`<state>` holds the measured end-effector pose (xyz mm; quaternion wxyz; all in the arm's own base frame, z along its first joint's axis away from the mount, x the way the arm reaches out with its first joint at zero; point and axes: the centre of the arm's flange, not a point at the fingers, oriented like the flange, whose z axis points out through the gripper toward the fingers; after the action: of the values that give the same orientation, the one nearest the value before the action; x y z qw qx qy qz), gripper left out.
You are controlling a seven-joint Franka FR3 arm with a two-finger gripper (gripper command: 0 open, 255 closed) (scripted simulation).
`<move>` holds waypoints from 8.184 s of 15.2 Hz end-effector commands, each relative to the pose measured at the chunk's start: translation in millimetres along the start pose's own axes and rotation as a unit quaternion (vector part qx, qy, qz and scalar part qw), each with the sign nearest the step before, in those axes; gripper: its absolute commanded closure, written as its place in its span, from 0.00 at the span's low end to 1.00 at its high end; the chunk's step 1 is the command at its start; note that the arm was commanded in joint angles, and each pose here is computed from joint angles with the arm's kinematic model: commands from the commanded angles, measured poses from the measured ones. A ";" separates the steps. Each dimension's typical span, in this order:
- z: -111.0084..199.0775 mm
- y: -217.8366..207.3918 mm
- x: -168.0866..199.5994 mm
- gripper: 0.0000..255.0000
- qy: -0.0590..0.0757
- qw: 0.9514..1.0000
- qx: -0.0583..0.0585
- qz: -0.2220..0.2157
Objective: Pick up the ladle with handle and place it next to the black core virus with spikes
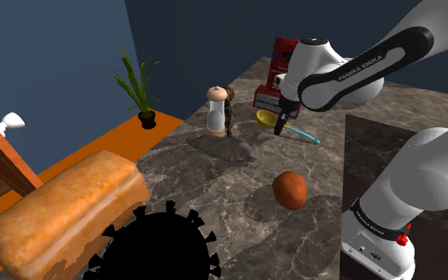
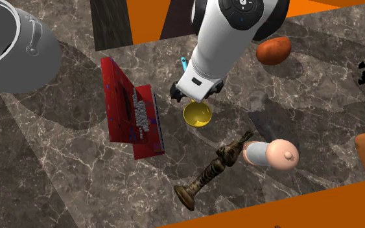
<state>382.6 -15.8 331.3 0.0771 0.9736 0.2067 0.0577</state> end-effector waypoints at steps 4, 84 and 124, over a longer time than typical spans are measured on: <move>0.0 0.0 0.0 1.00 0.000 1.000 0.000 0.000; -303.6 -231.8 93.7 1.00 0.000 1.000 0.000 0.000; -176.5 -405.9 119.8 1.00 0.000 1.000 0.000 0.000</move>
<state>307.0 422.3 448.8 0.0773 0.9737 0.2067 0.0575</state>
